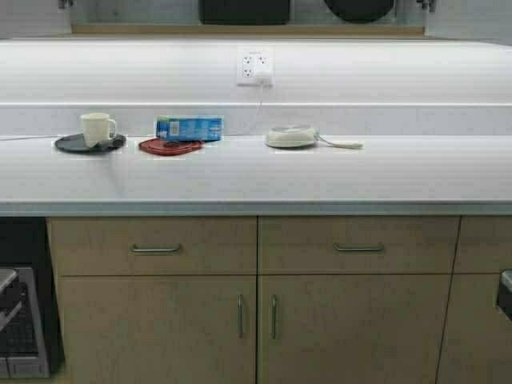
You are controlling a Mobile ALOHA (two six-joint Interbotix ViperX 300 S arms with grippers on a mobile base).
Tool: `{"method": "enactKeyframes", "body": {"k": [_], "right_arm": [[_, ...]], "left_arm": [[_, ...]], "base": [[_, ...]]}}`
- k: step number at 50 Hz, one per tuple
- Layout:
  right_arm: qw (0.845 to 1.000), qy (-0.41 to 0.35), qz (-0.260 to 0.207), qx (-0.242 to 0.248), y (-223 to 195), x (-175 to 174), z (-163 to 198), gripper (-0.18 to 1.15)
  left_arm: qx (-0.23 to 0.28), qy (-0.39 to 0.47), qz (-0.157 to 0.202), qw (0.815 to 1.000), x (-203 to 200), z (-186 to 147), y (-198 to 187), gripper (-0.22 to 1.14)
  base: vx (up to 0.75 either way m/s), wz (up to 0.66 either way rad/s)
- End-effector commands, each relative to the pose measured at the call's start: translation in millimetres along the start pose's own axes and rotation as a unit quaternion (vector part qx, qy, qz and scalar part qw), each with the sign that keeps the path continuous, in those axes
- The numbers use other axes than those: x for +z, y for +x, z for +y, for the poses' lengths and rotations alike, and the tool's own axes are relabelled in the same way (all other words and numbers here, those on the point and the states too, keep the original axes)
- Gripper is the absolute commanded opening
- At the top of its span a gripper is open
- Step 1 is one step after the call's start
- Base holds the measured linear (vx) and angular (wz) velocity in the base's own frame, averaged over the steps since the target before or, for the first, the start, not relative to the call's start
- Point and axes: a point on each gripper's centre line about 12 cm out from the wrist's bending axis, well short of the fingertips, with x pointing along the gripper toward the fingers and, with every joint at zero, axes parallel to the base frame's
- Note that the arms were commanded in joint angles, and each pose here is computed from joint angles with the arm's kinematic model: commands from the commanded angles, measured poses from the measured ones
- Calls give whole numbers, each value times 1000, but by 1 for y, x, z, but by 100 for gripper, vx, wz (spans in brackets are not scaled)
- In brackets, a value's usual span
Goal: Open the cabinet, put the pot inside, then close it
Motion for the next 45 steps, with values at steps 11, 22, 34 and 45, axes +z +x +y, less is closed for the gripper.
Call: {"method": "enactKeyframes", "body": {"k": [11,22,34,45], "right_arm": [[1000,2,-21,-3,86,30,1,8],[1000,7,-21,-3,107,32,1,8],[1000,10,-21,-4,126,31,2,8],[1000,25,-12,0,148,25,4,8]], "left_arm": [[34,-10,-17,999,27,30,95,4],[63,-33,-23,997,26,60,122,4],[70,-37,-28,996,18,72,159,4],[60,-72,-32,995,12,72,177,4]], "base": [[-13,-4],[-1,-5],[6,-2],[8,2]]}}
